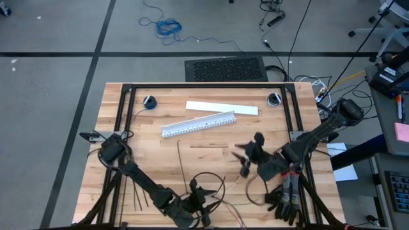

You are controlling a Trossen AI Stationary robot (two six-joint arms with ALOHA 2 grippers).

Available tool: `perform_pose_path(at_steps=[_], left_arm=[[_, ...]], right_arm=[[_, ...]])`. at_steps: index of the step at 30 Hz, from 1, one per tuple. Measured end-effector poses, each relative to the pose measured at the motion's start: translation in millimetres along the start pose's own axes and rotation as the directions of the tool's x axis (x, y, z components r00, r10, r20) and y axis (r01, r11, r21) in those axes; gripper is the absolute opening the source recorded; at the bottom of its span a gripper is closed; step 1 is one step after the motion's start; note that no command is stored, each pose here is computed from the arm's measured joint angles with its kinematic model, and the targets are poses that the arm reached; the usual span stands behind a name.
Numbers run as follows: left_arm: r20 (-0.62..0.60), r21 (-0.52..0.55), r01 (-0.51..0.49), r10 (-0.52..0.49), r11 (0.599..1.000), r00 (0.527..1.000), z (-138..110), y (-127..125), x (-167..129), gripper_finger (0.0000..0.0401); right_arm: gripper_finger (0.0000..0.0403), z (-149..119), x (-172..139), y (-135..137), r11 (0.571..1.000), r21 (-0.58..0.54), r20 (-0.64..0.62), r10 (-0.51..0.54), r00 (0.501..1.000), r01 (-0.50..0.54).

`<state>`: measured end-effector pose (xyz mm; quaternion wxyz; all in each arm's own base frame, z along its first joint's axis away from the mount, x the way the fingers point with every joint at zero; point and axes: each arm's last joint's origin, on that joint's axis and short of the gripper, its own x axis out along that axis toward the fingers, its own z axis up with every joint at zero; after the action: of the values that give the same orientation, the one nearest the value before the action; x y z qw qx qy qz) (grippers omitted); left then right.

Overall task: Ziptie cables
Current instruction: Wrap the colored loose cables with the black zip tie

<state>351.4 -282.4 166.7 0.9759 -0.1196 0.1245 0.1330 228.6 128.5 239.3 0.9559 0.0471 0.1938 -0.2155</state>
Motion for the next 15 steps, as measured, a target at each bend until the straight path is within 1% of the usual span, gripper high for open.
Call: perform_pose_path(at_steps=[2,4,6,8,11,13,15], left_arm=[[0.001,0.040,-0.011,0.011,0.999,1.000,11,-2,-13,0.0200],[0.011,0.075,-0.047,0.046,0.996,0.999,18,-4,-31,0.0199],[0.028,0.070,-0.090,0.089,0.993,0.996,22,-4,-47,0.0195],[0.064,0.071,-0.145,0.140,0.987,0.988,23,-5,-61,0.0191],[0.134,0.056,-0.231,0.222,0.971,0.966,21,-2,-69,0.0187],[0.141,0.035,-0.251,0.244,0.967,0.960,21,2,-66,0.0187],[0.116,0.020,-0.245,0.241,0.969,0.963,20,4,-59,0.0187]], right_arm=[[0.0138,-6,-12,16,0.996,0.015,0.020,0.089,0.996,-0.089],[0.0128,-14,-26,37,0.981,0.034,0.050,0.189,0.981,-0.190],[0.0114,-29,-36,58,0.962,0.033,0.064,0.270,0.961,-0.273],[0.0096,-49,-39,77,0.945,0.036,0.058,0.322,0.945,-0.324],[0.0065,-83,-24,100,0.937,0.064,0.063,0.339,0.939,-0.343],[0.0044,-102,-6,111,0.928,0.081,0.070,0.358,0.931,-0.363],[0.0026,-116,13,118,0.905,0.095,0.076,0.409,0.909,-0.415]])
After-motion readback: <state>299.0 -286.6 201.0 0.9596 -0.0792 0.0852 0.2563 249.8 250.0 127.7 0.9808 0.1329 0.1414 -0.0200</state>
